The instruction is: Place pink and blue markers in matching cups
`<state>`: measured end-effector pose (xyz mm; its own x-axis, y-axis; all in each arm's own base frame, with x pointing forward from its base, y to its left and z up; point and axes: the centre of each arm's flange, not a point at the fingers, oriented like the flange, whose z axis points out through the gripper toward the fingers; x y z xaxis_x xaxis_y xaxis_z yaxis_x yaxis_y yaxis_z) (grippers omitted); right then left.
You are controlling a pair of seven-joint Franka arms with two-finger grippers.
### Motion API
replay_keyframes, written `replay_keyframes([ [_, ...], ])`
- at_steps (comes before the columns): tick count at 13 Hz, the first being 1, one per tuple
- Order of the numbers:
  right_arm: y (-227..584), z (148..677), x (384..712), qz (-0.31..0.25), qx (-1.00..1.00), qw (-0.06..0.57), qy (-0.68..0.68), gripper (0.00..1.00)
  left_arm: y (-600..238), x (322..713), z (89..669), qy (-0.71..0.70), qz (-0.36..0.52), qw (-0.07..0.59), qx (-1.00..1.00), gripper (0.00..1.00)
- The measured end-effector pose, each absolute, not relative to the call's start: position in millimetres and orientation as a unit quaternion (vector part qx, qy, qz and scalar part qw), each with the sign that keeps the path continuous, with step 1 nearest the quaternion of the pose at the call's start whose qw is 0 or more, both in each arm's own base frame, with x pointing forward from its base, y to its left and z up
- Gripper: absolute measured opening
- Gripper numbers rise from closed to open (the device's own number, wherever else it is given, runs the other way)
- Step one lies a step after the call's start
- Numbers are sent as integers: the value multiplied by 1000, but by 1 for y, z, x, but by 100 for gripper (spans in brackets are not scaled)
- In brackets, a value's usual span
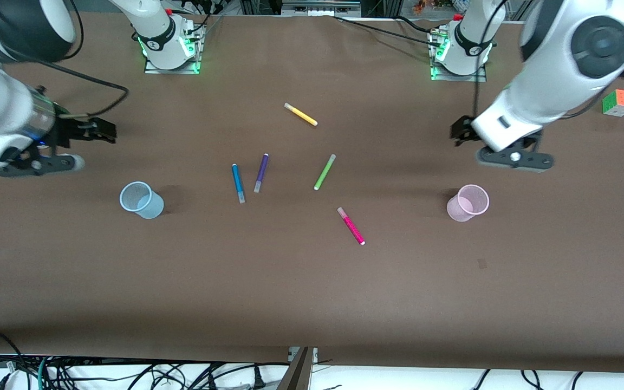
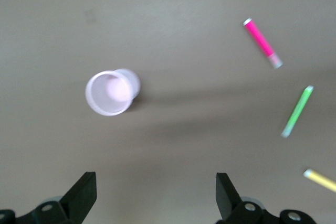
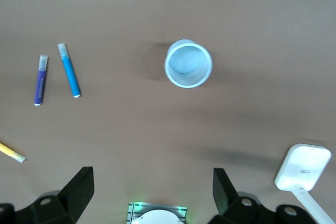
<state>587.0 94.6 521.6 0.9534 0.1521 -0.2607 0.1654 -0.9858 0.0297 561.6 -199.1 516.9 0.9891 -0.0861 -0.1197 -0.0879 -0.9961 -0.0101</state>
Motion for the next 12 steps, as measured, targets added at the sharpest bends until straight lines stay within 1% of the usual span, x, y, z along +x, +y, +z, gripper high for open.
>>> replay_keyframes([
  [2, 115, 481, 598, -151, 984, 25, 96, 100, -240, 575, 493, 19, 50, -6, -999, 100],
  [3, 126, 461, 605, -152, 982, 24, 104, 100, -257, 582, 478, 8, 46, -15, -999, 100],
  [5, 150, 423, 618, -146, 982, 22, 118, 100, -287, 593, 445, -8, 35, -31, -999, 100],
  [8, 175, 363, 634, -129, 983, 15, 131, 100, -327, 599, 388, -24, 30, -48, -998, 100],
  [10, 189, 322, 637, -116, 984, 12, 132, 100, -341, 605, 350, -24, 24, -52, -998, 100],
  [12, 203, 290, 630, -101, 987, 10, 124, 100, -345, 611, 319, -26, 21, -56, -998, 100],
])
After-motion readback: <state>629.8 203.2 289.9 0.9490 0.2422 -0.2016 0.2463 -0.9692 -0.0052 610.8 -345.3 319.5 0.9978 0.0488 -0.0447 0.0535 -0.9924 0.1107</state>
